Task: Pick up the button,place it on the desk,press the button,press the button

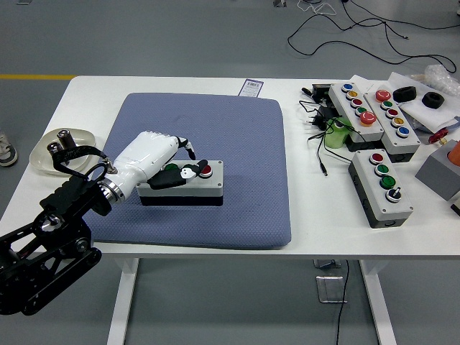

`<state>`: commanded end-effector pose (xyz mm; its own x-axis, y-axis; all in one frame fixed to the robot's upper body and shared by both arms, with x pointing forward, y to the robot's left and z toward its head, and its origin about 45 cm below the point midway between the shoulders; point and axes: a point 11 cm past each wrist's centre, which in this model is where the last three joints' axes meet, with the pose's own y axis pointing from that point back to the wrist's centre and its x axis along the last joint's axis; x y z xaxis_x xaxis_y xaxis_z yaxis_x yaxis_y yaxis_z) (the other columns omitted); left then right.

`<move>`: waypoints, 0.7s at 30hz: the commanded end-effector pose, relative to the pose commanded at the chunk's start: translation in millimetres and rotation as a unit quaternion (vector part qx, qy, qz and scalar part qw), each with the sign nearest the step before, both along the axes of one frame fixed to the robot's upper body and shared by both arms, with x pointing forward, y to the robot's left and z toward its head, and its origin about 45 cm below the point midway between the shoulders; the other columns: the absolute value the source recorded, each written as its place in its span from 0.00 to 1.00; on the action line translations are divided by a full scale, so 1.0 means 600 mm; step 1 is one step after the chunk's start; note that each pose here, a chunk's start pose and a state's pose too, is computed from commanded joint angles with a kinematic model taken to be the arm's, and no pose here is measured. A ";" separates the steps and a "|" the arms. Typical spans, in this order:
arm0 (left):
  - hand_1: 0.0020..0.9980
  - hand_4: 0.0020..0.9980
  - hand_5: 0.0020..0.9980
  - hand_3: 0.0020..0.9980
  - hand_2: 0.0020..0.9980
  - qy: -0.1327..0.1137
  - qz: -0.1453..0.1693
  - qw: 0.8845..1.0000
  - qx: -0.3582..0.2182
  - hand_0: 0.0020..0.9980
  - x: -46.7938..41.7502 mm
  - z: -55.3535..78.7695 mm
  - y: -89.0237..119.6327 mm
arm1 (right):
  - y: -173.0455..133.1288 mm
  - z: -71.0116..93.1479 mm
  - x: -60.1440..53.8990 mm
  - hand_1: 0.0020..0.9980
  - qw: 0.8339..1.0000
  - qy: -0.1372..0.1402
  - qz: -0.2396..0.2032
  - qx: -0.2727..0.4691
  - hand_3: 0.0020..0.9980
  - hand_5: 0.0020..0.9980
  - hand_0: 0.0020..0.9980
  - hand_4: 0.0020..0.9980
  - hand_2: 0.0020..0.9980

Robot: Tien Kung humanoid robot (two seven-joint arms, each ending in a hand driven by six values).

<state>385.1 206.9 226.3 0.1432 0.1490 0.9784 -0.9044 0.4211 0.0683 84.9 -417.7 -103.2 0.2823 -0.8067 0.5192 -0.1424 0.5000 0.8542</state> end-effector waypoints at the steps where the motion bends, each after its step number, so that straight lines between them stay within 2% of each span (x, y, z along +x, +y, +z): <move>1: 0.00 0.68 1.00 0.58 0.00 0.003 0.001 1.000 0.001 0.00 0.000 -0.002 0.001 | 0.000 0.000 0.000 0.66 1.000 0.000 0.000 0.000 0.62 0.17 0.67 0.31 0.68; 6: 0.00 0.67 1.00 0.58 0.00 0.008 0.002 1.000 0.008 0.00 -0.001 -0.009 0.002 | 0.000 0.000 0.001 0.66 1.000 0.000 0.000 0.000 0.62 0.17 0.67 0.31 0.68; 16: 0.00 0.67 0.99 0.57 0.00 0.036 0.005 0.999 0.039 0.00 -0.007 -0.041 0.009 | 0.000 0.000 0.001 0.66 1.000 -0.001 0.001 0.000 0.62 0.17 0.67 0.31 0.68; 21: 0.00 0.67 0.98 0.57 0.00 0.015 0.007 1.000 0.019 0.00 -0.004 -0.023 0.005 | -0.001 0.000 0.001 0.66 1.000 0.000 0.002 -0.001 0.62 0.17 0.67 0.31 0.68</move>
<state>383.0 209.8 212.4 0.1700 0.1135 0.9789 -0.9075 0.4052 0.1106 85.3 -418.2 -102.9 0.2849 -0.8049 0.5205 -0.1436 0.5010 0.8534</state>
